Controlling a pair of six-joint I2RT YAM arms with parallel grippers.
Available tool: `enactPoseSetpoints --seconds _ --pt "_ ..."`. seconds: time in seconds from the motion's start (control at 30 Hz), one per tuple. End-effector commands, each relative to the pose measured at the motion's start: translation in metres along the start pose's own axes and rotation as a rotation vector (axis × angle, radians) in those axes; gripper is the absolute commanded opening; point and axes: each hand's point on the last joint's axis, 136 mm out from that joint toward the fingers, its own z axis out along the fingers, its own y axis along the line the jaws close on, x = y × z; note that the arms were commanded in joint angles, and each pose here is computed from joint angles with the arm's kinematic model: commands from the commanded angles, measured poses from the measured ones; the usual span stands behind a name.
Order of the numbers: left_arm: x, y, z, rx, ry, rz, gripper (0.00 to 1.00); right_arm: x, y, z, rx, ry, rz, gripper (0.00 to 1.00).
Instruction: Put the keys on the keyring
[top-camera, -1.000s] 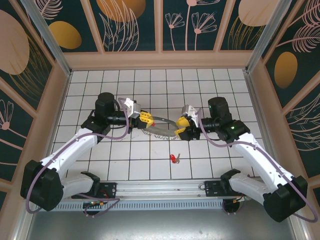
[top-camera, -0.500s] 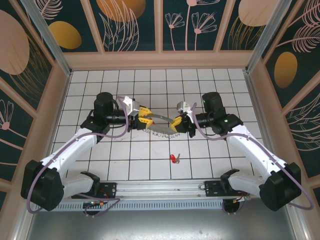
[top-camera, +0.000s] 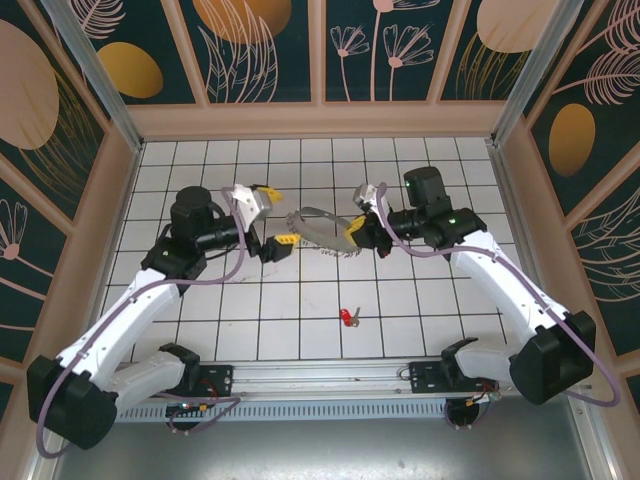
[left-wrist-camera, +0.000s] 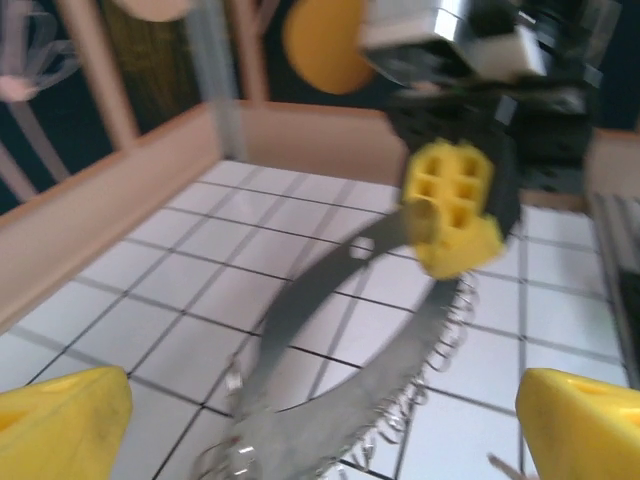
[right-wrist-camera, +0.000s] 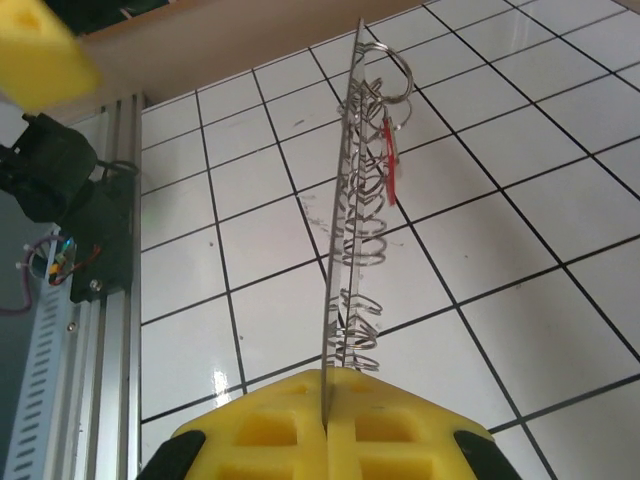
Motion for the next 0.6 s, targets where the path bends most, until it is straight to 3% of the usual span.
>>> enactPoseSetpoints --seconds 0.0,0.17,0.33,0.53,0.57 --pt "-0.017 0.013 -0.013 -0.122 -0.031 -0.100 0.99 -0.014 0.014 -0.007 -0.079 -0.021 0.029 0.00" --pt "-0.017 -0.040 -0.025 0.124 -0.078 0.155 0.99 0.011 0.018 0.002 -0.099 0.099 -0.012 0.00" --pt "0.007 -0.037 -0.001 0.220 0.035 0.186 0.99 0.029 0.029 0.020 -0.097 0.224 -0.140 0.00" --pt "0.049 -0.053 0.025 0.372 0.182 0.186 0.80 0.024 0.034 0.028 -0.089 0.223 -0.231 0.00" --pt "0.042 -0.056 0.026 0.398 0.167 0.190 0.77 0.021 0.034 0.028 -0.088 0.219 -0.240 0.00"
